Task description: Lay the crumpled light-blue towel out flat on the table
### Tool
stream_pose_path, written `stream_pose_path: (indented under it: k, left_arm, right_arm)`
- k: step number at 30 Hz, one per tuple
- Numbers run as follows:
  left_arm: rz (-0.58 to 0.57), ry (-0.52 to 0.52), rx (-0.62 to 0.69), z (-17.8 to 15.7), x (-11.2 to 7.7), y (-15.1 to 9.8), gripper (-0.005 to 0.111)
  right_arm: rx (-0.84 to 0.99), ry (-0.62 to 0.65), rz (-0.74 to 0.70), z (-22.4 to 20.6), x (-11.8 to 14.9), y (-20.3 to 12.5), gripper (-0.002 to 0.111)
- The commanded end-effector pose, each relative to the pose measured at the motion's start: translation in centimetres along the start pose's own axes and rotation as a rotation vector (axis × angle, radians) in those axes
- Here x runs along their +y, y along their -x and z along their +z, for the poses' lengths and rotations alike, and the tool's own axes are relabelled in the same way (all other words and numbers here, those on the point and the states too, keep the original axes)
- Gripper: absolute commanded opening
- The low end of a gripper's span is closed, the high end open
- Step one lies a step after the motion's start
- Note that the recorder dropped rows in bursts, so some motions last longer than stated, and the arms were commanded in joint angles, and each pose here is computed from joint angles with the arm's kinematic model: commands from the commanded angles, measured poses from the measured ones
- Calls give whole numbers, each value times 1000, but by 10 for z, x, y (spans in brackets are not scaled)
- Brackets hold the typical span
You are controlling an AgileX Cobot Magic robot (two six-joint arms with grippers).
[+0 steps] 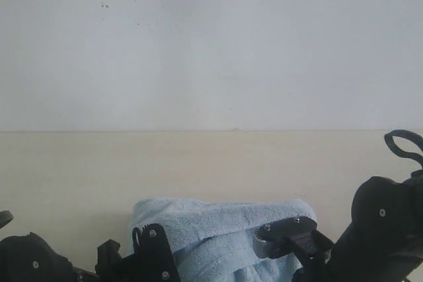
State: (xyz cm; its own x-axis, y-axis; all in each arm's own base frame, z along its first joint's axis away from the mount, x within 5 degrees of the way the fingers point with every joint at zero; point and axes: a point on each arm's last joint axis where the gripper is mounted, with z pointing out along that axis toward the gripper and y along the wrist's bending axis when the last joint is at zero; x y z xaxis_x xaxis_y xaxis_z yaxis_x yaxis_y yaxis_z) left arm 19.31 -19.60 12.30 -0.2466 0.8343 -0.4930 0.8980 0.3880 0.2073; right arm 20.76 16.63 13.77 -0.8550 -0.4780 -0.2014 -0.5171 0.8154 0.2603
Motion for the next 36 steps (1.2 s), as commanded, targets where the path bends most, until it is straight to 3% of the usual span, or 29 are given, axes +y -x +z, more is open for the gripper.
stream_pose_path:
  k: [1, 9, 11, 13, 16, 18, 23, 26, 28, 33, 34, 36]
  left_arm:
    - [-18, -20, -44, -10, -2, 8, 54]
    - [21, 28, -111, -31, 2, 14, 54]
    - [160, 33, -100, -33, 0, 9, 54]
    - [397, -3, -69, -32, -7, 0, 54]
    - [650, 12, -61, -31, -23, -5, 53]
    - [694, 77, -86, -30, -31, -4, 50]
    - [681, 206, -113, -32, -28, -2, 48]
    - [656, 221, -116, -31, -27, -2, 48]
    - [670, 223, -100, -25, -27, -4, 48]
    - [676, 339, -43, 0, -20, -10, 48]
    - [653, 346, -45, 1, -19, -10, 48]
    - [499, 362, -86, 1, -17, -6, 48]
  right_arm:
    - [-9, 3, -12, 0, 1, 2, 65]
    - [-11, 16, 10, 0, 3, 2, 65]
    - [-11, 17, 11, 0, 3, 2, 65]
    - [-11, 17, 11, 0, 3, 2, 65]
    - [-11, 17, 11, 0, 3, 2, 65]
    - [-11, 17, 11, 0, 3, 2, 65]
    - [-12, 18, 13, 0, 3, 2, 65]
    - [-12, 20, 16, 0, 3, 2, 65]
    - [-24, 20, 25, 0, 3, 3, 65]
    - [-26, 21, 26, 0, 3, 3, 65]
    - [-26, 21, 26, 0, 3, 3, 65]
    - [-26, 21, 26, 0, 3, 3, 65]
